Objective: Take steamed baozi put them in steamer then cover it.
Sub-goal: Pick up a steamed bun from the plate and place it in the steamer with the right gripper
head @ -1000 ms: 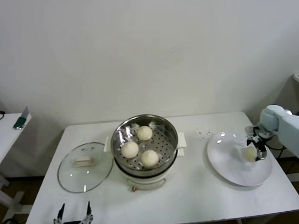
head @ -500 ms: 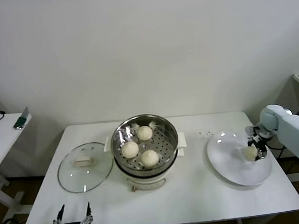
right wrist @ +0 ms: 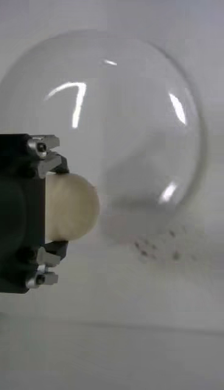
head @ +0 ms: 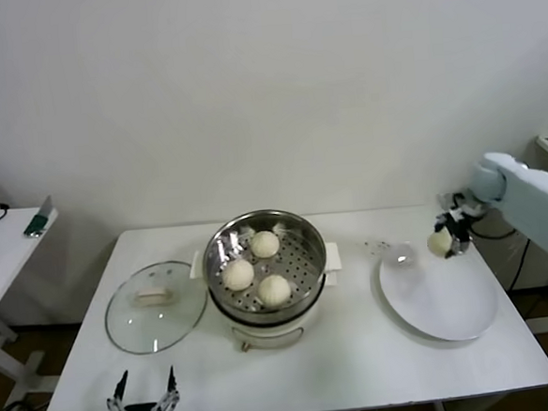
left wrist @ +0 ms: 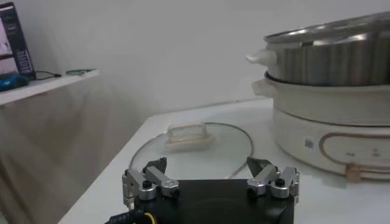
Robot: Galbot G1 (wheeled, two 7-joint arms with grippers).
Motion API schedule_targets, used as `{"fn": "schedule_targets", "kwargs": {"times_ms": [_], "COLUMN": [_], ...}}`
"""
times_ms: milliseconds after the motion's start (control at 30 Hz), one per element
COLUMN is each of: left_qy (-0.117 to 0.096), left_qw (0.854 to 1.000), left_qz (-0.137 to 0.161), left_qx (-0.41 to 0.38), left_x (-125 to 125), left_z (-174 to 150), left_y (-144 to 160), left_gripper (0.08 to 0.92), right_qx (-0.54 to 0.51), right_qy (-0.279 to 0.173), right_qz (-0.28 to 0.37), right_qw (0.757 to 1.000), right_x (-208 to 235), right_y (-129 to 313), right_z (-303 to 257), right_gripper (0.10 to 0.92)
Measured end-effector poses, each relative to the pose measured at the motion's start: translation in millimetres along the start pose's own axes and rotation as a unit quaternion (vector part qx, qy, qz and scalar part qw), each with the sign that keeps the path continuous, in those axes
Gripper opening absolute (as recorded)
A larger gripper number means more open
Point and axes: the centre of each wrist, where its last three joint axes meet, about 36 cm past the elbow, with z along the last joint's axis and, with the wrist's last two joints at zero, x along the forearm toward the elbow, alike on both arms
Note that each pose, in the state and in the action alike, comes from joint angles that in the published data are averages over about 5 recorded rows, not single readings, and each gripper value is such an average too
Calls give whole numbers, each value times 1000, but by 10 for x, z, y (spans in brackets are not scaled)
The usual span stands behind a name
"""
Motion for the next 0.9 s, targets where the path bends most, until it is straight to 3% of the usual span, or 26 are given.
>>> {"fn": "schedule_targets", "kwargs": {"times_ms": [400, 600, 900], "left_qy": [-26, -34, -43], "left_qw": [999, 999, 998], "left_qz": [24, 34, 39], "left_qx": [10, 14, 23], "left_x": [17, 39, 33], "left_z": [-178, -249, -309], "left_y": [-107, -114, -116], "left_gripper": [823, 823, 823], "right_qx": [19, 24, 31], "right_qy": [-68, -94, -110], "right_qz": [38, 27, -6], "right_qw": [997, 995, 993], "right_x": [1070, 1168, 958], "right_y": [-480, -467, -241], "right_z": [-1252, -1898, -2694], "right_gripper": [704, 704, 713]}}
